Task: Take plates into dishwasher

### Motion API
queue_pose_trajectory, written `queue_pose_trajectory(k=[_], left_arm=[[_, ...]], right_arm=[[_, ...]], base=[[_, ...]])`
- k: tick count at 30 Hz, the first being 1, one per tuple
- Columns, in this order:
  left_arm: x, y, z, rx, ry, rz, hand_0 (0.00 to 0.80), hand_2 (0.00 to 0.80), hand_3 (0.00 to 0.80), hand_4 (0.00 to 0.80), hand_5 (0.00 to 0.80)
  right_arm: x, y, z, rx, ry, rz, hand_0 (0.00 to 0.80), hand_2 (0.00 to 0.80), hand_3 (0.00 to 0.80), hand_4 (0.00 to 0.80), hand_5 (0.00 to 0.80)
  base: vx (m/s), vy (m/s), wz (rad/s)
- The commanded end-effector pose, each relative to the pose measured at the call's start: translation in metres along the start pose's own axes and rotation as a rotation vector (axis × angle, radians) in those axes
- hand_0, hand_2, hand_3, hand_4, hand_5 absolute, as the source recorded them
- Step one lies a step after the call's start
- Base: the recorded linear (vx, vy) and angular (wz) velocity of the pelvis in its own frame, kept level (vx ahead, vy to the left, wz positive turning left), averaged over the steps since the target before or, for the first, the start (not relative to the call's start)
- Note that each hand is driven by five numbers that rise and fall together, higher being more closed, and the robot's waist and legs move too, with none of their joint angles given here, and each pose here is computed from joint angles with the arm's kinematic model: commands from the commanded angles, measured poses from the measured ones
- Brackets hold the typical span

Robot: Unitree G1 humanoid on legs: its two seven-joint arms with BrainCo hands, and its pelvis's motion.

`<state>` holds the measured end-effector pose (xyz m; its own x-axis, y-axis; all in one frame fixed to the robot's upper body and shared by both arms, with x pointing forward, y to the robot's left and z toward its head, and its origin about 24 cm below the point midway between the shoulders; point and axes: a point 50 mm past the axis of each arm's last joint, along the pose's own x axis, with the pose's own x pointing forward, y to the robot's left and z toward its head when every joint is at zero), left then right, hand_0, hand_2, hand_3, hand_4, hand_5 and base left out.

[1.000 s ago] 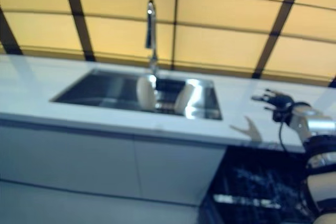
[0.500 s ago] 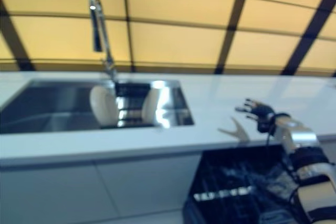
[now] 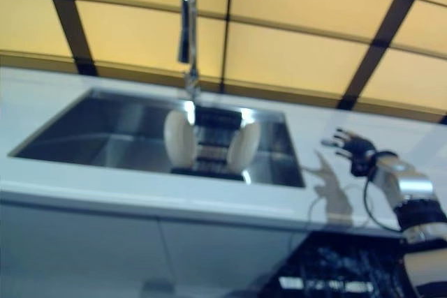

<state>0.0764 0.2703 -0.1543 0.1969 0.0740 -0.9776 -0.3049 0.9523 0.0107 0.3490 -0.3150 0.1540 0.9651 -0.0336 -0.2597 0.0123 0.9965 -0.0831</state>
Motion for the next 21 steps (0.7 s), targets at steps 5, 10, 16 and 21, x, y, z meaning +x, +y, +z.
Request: queue_pose_trajectory(k=[5, 10, 16, 21], left_arm=[[-0.001, -0.002, 0.018, 0.099, -0.027, -0.004, 0.0, 0.0, 0.0, 0.0, 0.0], [-0.003, 0.006, 0.01, 0.113, -0.002, -0.001, 0.0, 0.0, 0.0, 0.0, 0.0], [-0.002, 0.0, 0.016, 0.059, -0.039, -0.004, 0.0, 0.0, 0.0, 0.0, 0.0], [0.001, -0.013, 0.009, 0.097, -0.026, -0.069, 0.0, 0.0, 0.0, 0.0, 0.0]], right_arm=[[-0.001, 0.012, 0.026, -0.009, -0.132, 0.003, 0.0, 0.0, 0.0, 0.0, 0.0], [0.004, 0.024, 0.025, -0.01, -0.13, 0.007, 0.0, 0.0, 0.0, 0.0, 0.0], [0.002, 0.02, 0.038, -0.014, -0.155, -0.008, 0.0, 0.0, 0.0, 0.0, 0.0], [0.003, 0.015, 0.04, 0.048, -0.157, -0.031, 0.0, 0.0, 0.0, 0.0, 0.0]], base=[[0.124, 0.135, 0.0], [0.143, 0.154, -0.05], [0.109, -0.016, -0.18], [0.087, -0.082, 0.35]])
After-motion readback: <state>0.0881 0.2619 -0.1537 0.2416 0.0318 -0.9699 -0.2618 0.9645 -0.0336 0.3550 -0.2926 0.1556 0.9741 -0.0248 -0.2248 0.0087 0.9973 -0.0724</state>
